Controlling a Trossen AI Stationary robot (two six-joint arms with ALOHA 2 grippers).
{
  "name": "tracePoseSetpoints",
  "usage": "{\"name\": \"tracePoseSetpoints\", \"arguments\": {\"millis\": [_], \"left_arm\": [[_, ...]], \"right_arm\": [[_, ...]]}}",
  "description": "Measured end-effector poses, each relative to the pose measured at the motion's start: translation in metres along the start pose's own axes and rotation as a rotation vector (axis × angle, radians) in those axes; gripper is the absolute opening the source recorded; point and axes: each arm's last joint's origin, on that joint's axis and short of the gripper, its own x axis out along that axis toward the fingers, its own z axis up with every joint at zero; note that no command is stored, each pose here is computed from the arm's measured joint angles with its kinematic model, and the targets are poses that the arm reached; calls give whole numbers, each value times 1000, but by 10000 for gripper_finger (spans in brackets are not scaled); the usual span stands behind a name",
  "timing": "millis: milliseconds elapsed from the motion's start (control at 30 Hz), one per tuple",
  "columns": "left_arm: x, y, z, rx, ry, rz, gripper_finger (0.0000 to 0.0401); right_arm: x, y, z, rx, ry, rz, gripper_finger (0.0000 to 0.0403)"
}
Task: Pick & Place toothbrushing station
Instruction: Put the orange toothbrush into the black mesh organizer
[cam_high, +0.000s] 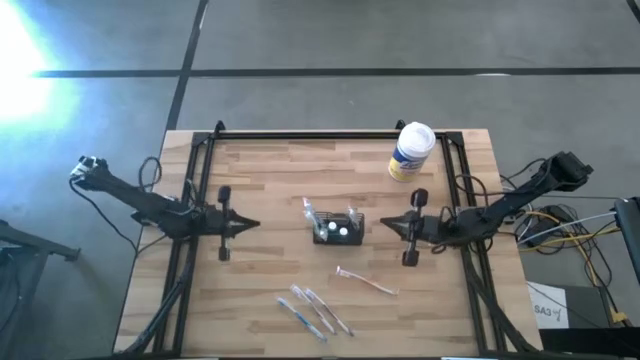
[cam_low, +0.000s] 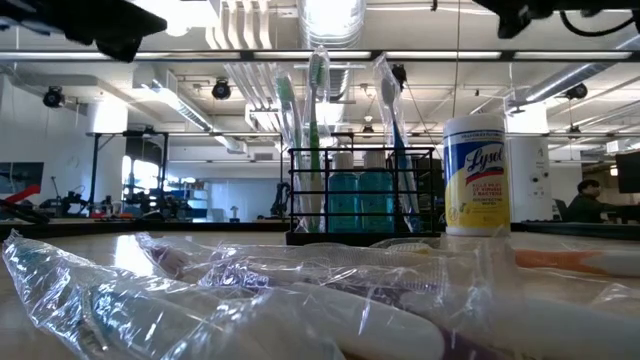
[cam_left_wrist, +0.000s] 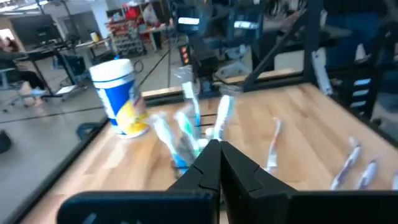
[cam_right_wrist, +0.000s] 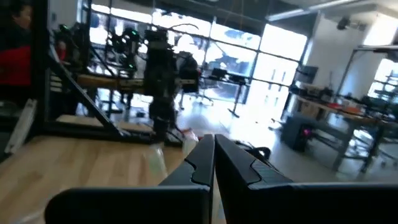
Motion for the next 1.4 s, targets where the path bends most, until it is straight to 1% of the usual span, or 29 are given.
{"name": "tracePoseSetpoints", "arguments": {"millis": [33,100,167,200,267,333,400,500,567,667,733,867,1067,1133,1200,1300,1400], "left_arm": [[-2,3,7,18,13,7,3],[-5,8,19,34,21,20,3],[-9,12,31,17,-10,17,2],[-11,13,35,9,-31,-3,2],[-16,13,40,12,-67,-88,2],[-19,12,40,12,-97,-193,2],[-21,11,37,-12,-103,-248,1],[-20,10,30,-78,-123,-246,1],[-18,8,23,-97,-156,-239,1],[-13,4,4,-98,-180,-227,1],[-11,3,-8,-89,-195,-200,1],[-9,1,-29,-87,-191,-153,5],[-9,-1,-58,-85,-139,-158,4],[-10,-1,-67,-90,-121,-142,4],[-10,-1,-76,-102,-99,-112,5],[-11,1,-80,-103,-61,-71,9],[-12,2,-79,-118,-64,-52,9]], "right_arm": [[3,1,2,-2,-8,34,8],[10,4,3,-6,-1,146,8],[16,6,3,12,8,241,8],[18,7,4,23,11,274,8],[23,7,6,41,31,311,8],[26,8,4,49,74,321,8],[29,8,5,61,88,322,8],[31,7,9,89,80,318,8],[31,7,10,98,94,318,8],[32,8,8,98,123,321,8],[32,8,8,114,140,320,8],[32,8,5,132,158,307,8],[31,8,3,118,193,304,8],[32,8,3,123,212,284,8],[33,8,4,164,250,278,8],[35,8,9,246,328,265,8],[36,8,14,298,431,248,8]]}}
